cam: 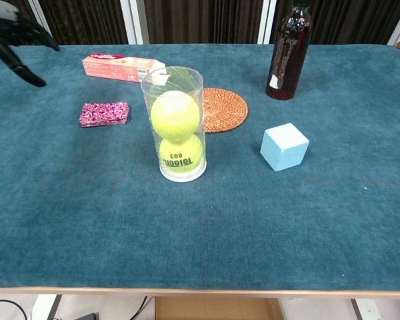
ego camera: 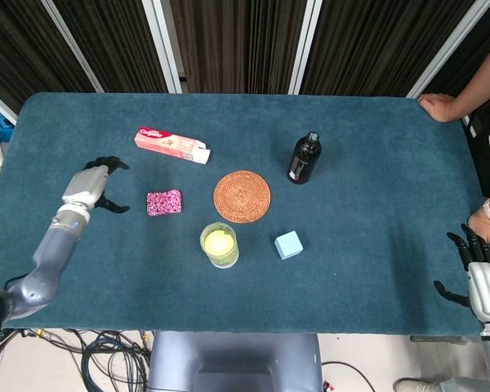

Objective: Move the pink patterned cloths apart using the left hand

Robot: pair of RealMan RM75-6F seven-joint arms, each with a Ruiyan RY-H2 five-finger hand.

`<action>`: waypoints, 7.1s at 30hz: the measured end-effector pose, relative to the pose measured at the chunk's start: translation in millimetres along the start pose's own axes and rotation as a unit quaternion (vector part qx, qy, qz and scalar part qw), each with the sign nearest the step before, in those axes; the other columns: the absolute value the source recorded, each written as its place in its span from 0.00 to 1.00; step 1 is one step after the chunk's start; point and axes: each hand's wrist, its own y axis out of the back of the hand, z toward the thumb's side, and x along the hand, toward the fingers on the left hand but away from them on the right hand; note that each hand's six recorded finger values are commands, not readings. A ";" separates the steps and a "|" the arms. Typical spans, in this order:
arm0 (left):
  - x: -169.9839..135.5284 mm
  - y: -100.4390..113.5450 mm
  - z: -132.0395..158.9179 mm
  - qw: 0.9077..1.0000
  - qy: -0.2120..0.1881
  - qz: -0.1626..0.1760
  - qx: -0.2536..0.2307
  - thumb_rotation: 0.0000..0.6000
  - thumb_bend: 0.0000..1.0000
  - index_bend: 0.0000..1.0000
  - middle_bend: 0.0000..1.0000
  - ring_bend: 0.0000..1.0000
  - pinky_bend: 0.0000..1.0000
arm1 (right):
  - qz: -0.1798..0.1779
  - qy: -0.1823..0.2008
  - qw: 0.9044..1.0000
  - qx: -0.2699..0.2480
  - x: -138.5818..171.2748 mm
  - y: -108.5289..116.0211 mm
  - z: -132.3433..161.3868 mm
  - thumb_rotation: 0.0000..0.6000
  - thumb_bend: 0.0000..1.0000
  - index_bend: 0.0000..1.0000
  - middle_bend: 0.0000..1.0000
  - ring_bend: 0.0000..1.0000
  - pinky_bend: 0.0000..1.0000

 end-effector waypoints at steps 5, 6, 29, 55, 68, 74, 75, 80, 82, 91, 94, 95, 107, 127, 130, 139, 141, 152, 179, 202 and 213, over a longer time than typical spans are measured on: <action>14.0 -13.5 20.3 0.999 0.001 -0.023 0.026 1.00 0.15 0.32 0.15 0.00 0.00 | -0.001 0.002 1.000 -0.002 0.1 0.4 1.0 1.00 0.18 0.13 0.01 0.07 0.19; 16.1 -17.0 23.5 0.999 0.002 -0.027 0.030 1.00 0.15 0.32 0.15 0.00 0.00 | -0.002 0.002 1.000 -0.003 0.2 0.8 0.8 1.00 0.18 0.13 0.01 0.07 0.19; 44.2 -53.0 43.1 0.995 0.027 -0.037 0.087 1.00 0.15 0.39 0.16 0.00 0.00 | -0.010 -0.002 1.000 -0.012 0.1 5.1 -4.3 1.00 0.18 0.13 0.01 0.07 0.19; 56.6 -73.8 63.9 0.992 0.025 -0.037 0.119 1.00 0.15 0.41 0.16 0.00 0.00 | -0.014 -0.007 1.000 -0.018 -0.7 8.3 -9.0 1.00 0.18 0.13 0.01 0.07 0.19; 57.6 -75.1 63.0 0.991 0.029 -0.039 0.122 1.00 0.16 0.44 0.18 0.00 0.00 | -0.012 -0.009 1.000 -0.017 -1.7 7.2 -8.7 1.00 0.18 0.13 0.01 0.07 0.19; 58.9 -75.2 62.5 0.991 0.031 -0.039 0.122 1.00 0.18 0.44 0.18 0.00 0.00 | -0.011 -0.010 1.000 -0.017 -1.8 7.0 -9.4 1.00 0.18 0.13 0.01 0.07 0.19; 59.0 -75.4 62.6 0.991 0.031 -0.039 0.123 1.00 0.18 0.44 0.18 0.00 0.00 | -0.011 -0.011 1.000 -0.017 -1.9 6.9 -9.5 1.00 0.18 0.13 0.01 0.07 0.19; 60.0 -77.0 63.7 0.991 0.031 -0.040 0.124 1.00 0.20 0.46 0.18 0.00 0.00 | -0.010 -0.011 1.000 -0.017 -2.1 6.9 -9.6 1.00 0.18 0.13 0.01 0.07 0.19; 60.4 -77.5 64.0 0.991 0.031 -0.041 0.124 1.00 0.21 0.47 0.18 0.00 0.00 | -0.010 -0.011 1.000 -0.018 -2.0 7.1 -9.8 1.00 0.18 0.13 0.01 0.07 0.19; 60.5 -76.4 65.8 0.992 0.029 -0.038 0.120 1.00 0.25 0.51 0.20 0.00 0.00 | -0.010 -0.011 1.000 -0.018 -1.9 7.4 -9.8 1.00 0.18 0.13 0.01 0.07 0.19; 60.3 -74.9 66.8 0.992 0.028 -0.037 0.120 1.00 0.26 0.51 0.20 0.00 0.00 | -0.010 -0.011 1.000 -0.018 -2.0 7.3 -9.9 1.00 0.18 0.13 0.01 0.07 0.19; 60.1 -74.4 67.2 0.992 0.027 -0.036 0.120 1.00 0.26 0.51 0.20 0.00 0.00 | -0.010 -0.011 1.000 -0.018 -2.0 7.4 -9.8 1.00 0.18 0.13 0.01 0.07 0.19; 57.9 -71.3 66.3 0.992 0.026 -0.035 0.120 1.00 0.26 0.52 0.20 0.00 0.00 | -0.010 -0.012 1.000 -0.019 -1.9 8.0 -10.1 1.00 0.18 0.13 0.01 0.07 0.19; 50.1 -63.3 66.4 0.993 0.018 -0.027 0.117 1.00 0.26 0.53 0.20 0.00 0.00 | -0.010 -0.013 1.000 -0.020 -1.8 8.2 -10.2 1.00 0.18 0.13 0.01 0.07 0.19; 48.7 -63.5 66.8 0.993 0.015 -0.028 0.118 1.00 0.26 0.53 0.20 0.00 0.00 | -0.011 -0.015 1.000 -0.020 -1.5 8.8 -11.1 1.00 0.18 0.13 0.01 0.07 0.19; 25.5 -65.8 71.9 0.992 -0.009 -0.034 0.120 1.00 0.28 0.53 0.20 0.00 0.00 | -0.010 -0.014 1.000 -0.021 -2.0 8.3 -11.0 1.00 0.18 0.13 0.01 0.07 0.19; 18.7 -66.0 71.3 0.992 -0.012 -0.035 0.123 1.00 0.28 0.53 0.20 0.00 0.00 | -0.010 -0.014 1.000 -0.021 -1.8 8.6 -11.1 1.00 0.18 0.13 0.01 0.07 0.19; -27.1 -70.7 60.5 0.991 -0.016 -0.042 0.125 1.00 0.28 0.53 0.20 0.00 0.00 | -0.011 -0.015 1.000 -0.022 -0.9 9.5 -11.2 1.00 0.18 0.13 0.01 0.07 0.19; -28.6 -113.3 110.6 0.986 -0.045 -0.065 0.147 1.00 0.28 0.53 0.20 0.00 0.00 | -0.021 -0.017 0.999 -0.033 1.8 16.0 -16.2 1.00 0.18 0.13 0.01 0.07 0.19; -17.1 -125.1 136.6 0.983 -0.062 -0.067 0.162 1.00 0.16 0.43 0.18 0.00 0.00 | -0.023 -0.024 0.999 -0.035 1.4 16.8 -18.7 1.00 0.18 0.13 0.01 0.07 0.19; -18.3 -126.0 138.4 0.979 -0.064 -0.069 0.179 1.00 0.15 0.36 0.17 0.00 0.00 | -0.022 -0.025 0.999 -0.035 1.7 16.7 -18.6 1.00 0.18 0.13 0.01 0.07 0.19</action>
